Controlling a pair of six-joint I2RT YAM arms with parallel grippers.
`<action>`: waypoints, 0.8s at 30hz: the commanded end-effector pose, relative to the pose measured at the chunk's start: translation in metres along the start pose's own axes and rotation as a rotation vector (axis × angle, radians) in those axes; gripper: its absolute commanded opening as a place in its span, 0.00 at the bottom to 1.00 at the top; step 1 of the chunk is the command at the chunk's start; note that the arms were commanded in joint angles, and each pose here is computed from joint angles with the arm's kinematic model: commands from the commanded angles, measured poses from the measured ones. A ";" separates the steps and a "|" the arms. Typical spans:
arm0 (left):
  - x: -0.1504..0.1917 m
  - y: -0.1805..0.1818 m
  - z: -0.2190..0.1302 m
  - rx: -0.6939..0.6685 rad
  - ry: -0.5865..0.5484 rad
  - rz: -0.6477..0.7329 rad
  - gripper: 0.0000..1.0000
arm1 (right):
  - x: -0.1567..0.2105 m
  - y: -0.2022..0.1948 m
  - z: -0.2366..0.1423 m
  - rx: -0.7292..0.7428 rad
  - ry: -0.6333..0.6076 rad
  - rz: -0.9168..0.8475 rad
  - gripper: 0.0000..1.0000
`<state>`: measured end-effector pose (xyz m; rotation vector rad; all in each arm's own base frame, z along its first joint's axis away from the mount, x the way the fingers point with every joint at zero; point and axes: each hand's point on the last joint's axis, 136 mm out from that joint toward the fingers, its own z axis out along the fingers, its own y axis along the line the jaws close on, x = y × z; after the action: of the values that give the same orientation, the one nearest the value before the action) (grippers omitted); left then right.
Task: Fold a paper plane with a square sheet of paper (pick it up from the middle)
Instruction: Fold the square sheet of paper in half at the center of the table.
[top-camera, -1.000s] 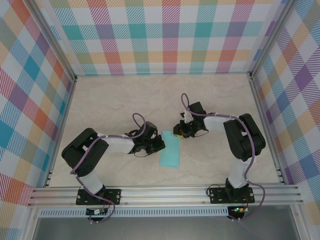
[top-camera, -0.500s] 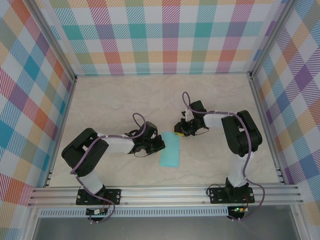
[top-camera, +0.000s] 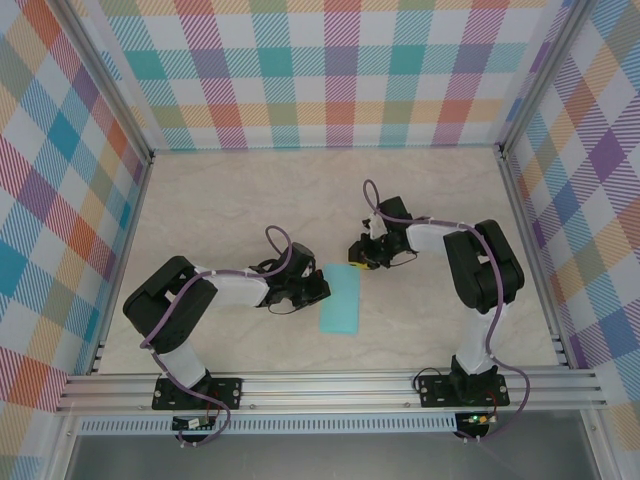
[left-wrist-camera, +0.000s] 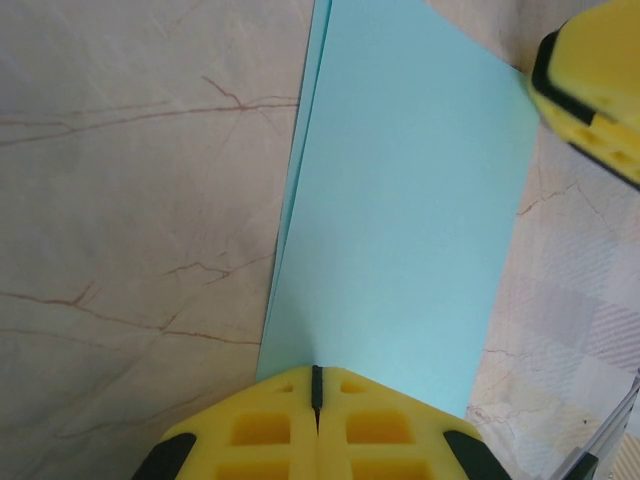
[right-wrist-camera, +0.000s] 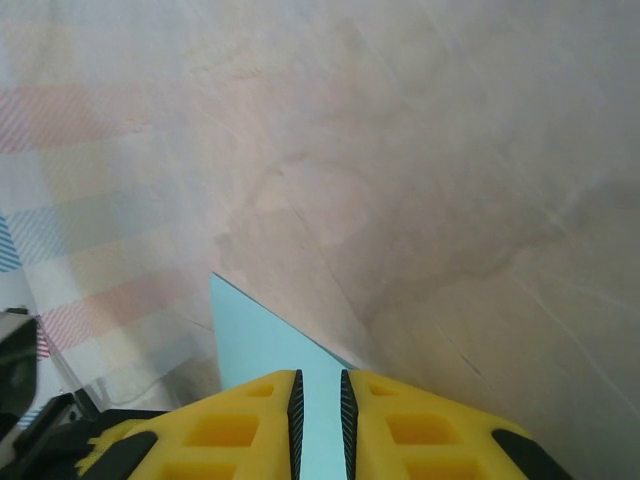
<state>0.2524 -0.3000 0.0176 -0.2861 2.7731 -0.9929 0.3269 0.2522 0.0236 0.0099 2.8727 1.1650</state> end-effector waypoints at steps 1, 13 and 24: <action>0.026 0.053 0.001 -0.198 0.071 -0.029 0.00 | 0.007 -0.015 0.010 0.030 0.028 0.005 0.20; 0.022 0.045 -0.002 -0.178 0.062 -0.023 0.00 | 0.018 0.032 -0.035 -0.065 -0.031 -0.046 0.22; 0.020 0.037 0.001 -0.160 0.066 -0.021 0.00 | 0.124 0.036 -0.019 -0.120 0.126 -0.083 0.24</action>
<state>0.2513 -0.2986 0.0186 -0.2924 2.7893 -0.9734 0.2229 0.2558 0.0539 -0.1148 2.8674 1.3015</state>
